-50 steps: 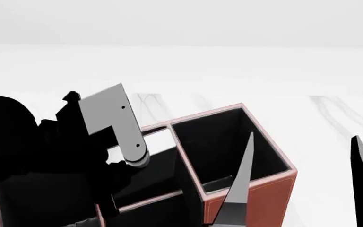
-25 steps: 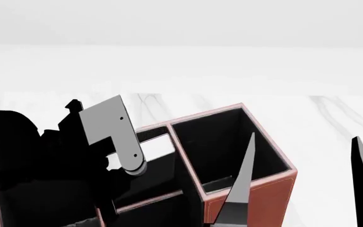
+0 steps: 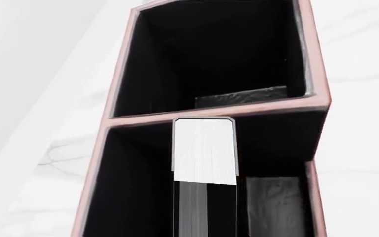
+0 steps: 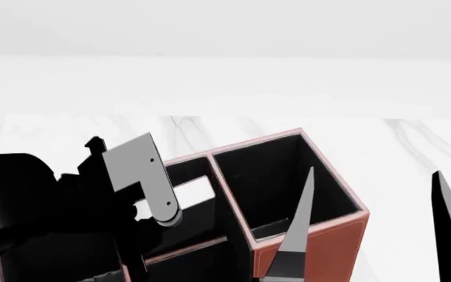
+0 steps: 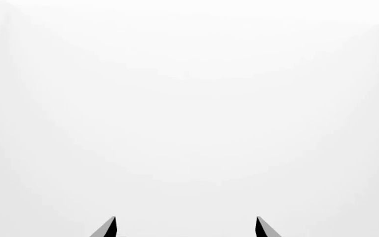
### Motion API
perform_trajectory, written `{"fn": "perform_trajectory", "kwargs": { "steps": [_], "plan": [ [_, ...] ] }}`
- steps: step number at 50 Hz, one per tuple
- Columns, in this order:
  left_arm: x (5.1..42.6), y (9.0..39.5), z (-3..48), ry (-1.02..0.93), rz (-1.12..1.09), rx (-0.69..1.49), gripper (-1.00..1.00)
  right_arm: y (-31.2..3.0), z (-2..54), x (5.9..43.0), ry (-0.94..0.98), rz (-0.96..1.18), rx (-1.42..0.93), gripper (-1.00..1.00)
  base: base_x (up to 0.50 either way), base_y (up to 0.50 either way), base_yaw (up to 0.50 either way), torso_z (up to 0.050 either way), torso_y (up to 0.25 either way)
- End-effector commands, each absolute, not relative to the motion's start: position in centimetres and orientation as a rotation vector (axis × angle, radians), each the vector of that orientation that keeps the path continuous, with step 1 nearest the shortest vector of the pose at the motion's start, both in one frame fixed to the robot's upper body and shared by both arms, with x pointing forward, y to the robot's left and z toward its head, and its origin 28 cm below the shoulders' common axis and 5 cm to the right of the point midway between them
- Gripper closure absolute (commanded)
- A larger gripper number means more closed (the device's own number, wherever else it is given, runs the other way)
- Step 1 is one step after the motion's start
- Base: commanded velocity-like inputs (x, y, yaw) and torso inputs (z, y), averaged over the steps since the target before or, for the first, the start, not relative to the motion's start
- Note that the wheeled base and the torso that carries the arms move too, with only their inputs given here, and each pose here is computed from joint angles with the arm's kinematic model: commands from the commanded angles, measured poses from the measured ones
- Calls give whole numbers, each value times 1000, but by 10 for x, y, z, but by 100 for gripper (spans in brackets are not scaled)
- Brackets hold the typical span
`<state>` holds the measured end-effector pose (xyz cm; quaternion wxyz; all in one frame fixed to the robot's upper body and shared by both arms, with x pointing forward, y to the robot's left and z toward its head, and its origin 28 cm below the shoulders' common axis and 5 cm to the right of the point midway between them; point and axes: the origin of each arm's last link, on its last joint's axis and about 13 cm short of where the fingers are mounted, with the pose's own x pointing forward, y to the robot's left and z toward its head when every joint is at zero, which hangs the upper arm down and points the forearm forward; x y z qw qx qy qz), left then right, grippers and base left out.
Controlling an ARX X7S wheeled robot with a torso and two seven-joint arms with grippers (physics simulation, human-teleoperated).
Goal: Pick up the book and place it in the front compartment of the caddy.
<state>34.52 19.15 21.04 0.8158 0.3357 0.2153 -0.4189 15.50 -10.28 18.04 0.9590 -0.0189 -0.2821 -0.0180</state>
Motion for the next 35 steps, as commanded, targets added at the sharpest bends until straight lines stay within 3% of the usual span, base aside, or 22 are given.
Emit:
{"fn": "perform_trajectory", "kwargs": {
  "steps": [1, 35],
  "plan": [
    [355, 188, 212, 415, -877, 719, 100, -102, 183, 157, -586, -13, -19, -100, 0, 0, 0, 0, 0],
    [370, 183, 171, 440, -908, 704, 100, -103, 177, 161, -564, -19, -24, -100, 0, 0, 0, 0, 1]
  ]
}}
